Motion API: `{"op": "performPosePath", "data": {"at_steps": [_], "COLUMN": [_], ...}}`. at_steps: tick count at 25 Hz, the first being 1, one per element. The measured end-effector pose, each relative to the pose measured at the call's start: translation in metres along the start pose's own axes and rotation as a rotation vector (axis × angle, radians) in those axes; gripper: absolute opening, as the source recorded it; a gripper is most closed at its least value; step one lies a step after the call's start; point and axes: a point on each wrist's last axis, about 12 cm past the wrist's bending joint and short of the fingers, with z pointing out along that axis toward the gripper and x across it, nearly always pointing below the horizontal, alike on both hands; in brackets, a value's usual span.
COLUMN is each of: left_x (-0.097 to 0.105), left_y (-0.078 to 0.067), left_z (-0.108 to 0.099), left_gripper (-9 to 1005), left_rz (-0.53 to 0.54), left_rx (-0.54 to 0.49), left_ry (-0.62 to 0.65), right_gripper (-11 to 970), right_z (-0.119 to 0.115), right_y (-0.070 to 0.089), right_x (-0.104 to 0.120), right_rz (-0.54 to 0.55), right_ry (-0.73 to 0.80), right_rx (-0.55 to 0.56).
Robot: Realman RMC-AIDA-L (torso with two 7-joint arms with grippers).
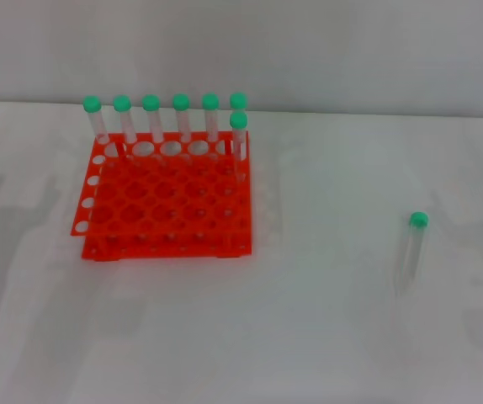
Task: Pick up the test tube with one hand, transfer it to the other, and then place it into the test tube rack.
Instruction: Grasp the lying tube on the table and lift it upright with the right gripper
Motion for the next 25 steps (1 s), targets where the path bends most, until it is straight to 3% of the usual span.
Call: {"op": "performPosePath", "data": {"at_steps": [25], "left_x": [0.0011], "left_y": [-0.0005], "left_z": [-0.0013], "left_gripper": [893], "left_rz": [-0.005], "left_rx": [-0.008], "left_ry": [-0.001], "right_gripper": [875], "right_z": [-0.0001], "right_y": [0.0027], "right_x": [0.0001], "right_rz": [0.003], "right_ry": [0.0], "right_rx": [-0.022]}}
